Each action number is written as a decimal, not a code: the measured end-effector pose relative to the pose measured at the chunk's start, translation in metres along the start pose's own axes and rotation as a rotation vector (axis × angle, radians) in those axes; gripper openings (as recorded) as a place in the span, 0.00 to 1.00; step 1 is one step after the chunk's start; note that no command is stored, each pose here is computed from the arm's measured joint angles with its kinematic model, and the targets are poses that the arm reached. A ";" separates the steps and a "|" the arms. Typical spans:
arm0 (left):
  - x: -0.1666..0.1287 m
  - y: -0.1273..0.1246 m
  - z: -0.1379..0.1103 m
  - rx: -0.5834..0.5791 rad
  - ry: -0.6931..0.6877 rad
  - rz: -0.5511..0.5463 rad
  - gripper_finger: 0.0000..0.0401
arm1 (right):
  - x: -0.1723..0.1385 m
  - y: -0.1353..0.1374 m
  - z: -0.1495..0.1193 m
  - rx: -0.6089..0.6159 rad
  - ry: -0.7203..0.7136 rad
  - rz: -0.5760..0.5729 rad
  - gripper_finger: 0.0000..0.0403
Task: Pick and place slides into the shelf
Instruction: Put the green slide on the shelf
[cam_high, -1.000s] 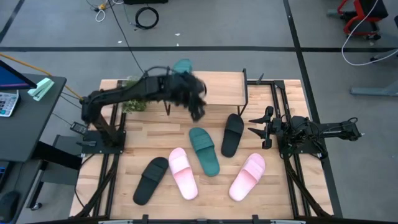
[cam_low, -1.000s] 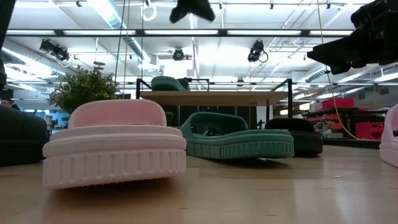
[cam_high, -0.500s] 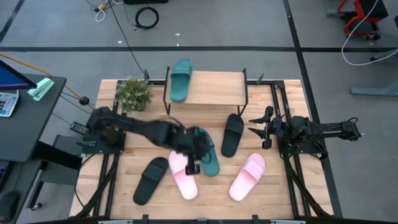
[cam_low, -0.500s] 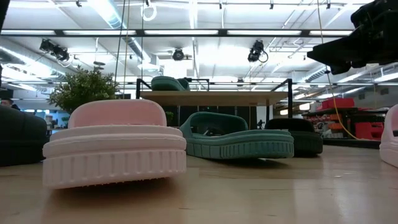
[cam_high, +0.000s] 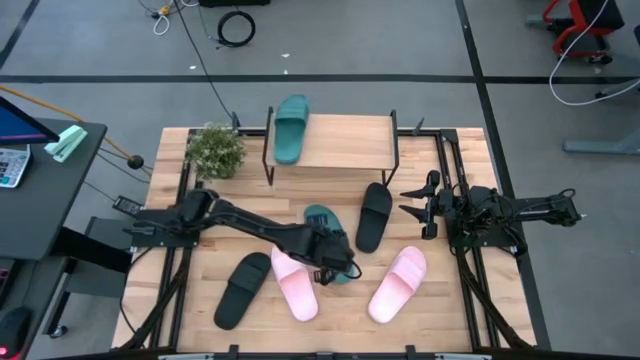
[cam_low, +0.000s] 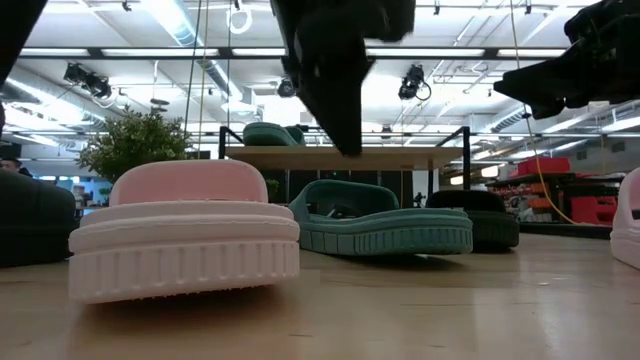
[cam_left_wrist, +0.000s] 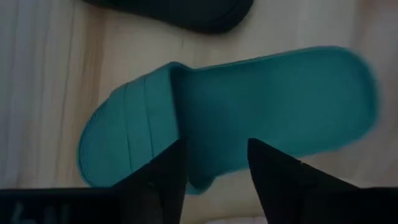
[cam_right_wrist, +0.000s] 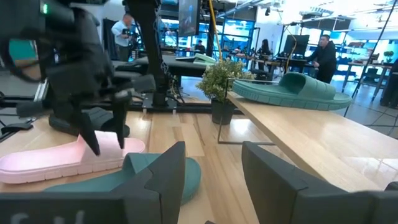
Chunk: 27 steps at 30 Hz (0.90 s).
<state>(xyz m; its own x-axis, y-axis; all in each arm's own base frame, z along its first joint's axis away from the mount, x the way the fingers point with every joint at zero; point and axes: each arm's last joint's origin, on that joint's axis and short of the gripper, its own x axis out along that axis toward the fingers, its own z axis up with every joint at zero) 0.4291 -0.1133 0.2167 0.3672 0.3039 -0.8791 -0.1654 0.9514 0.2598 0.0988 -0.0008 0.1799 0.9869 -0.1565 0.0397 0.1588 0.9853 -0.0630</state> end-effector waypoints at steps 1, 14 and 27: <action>0.004 -0.001 0.000 -0.010 0.001 0.026 0.45 | 0.000 0.000 0.000 0.000 0.000 0.000 0.41; 0.046 0.002 -0.006 -0.021 0.067 0.180 0.45 | 0.000 0.000 0.000 -0.003 0.000 0.000 0.41; 0.049 0.012 -0.005 -0.048 0.025 0.348 0.21 | 0.000 0.000 0.000 -0.003 0.001 0.000 0.41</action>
<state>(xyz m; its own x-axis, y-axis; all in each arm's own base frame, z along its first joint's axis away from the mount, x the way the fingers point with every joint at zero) 0.4403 -0.0871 0.1751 0.2583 0.6080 -0.7508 -0.3198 0.7872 0.5274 0.0988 -0.0008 0.1797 0.9870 -0.1562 0.0391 0.1585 0.9852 -0.0658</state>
